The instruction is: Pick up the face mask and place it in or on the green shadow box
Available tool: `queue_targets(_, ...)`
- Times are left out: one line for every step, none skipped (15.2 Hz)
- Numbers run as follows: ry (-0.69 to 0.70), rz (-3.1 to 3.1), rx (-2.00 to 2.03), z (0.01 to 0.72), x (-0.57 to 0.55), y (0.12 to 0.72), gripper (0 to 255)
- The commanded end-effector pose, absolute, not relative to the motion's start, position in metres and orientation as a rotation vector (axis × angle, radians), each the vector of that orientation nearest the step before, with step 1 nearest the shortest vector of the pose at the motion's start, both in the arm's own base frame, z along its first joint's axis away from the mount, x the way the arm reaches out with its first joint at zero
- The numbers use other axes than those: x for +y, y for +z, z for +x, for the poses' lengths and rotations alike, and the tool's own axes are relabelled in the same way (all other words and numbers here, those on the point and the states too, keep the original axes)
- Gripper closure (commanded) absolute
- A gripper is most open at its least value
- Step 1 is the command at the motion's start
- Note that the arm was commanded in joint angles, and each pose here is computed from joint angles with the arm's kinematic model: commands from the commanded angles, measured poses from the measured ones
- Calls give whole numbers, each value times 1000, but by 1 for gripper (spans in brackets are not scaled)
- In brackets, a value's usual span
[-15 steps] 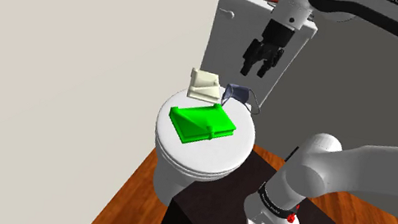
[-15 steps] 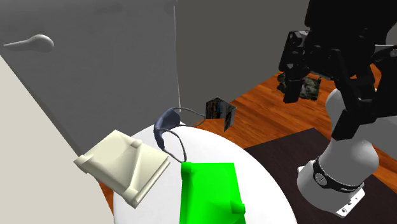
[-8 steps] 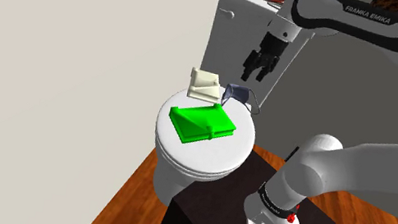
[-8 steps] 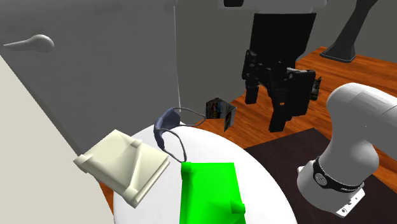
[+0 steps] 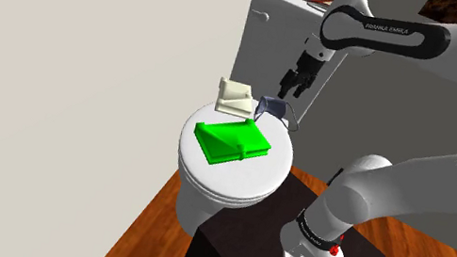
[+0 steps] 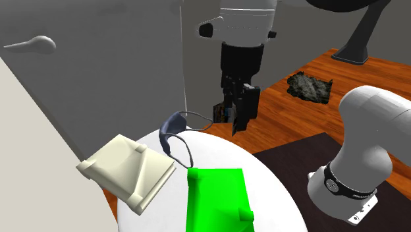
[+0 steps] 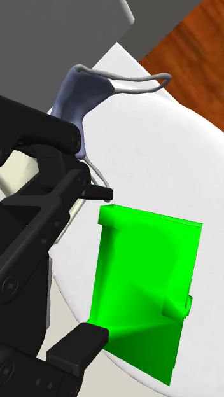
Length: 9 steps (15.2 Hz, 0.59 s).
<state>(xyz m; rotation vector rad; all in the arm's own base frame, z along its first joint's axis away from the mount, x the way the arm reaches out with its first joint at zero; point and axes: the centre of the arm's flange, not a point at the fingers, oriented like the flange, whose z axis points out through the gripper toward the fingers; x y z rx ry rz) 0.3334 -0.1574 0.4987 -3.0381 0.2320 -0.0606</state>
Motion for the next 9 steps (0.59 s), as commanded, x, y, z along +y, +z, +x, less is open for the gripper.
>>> queue_targets(-71, -3049, 227, 339, -177, 484, 0)
queue_targets(-75, -3053, 225, 342, -187, 478, 0)
queue_targets(-79, -3058, 223, 345, -197, 471, 0)
queue_targets(-83, -3063, 221, 348, -208, 465, 0)
queue_targets(-87, -3068, 219, 351, -218, 459, 0)
queue_targets(-92, -3073, 217, 354, -228, 452, 0)
queue_targets(-96, -3077, 215, 357, -239, 446, 0)
queue_targets(-100, -3082, 213, 360, -249, 440, 0)
queue_targets(-105, -3087, 211, 363, -259, 434, 0)
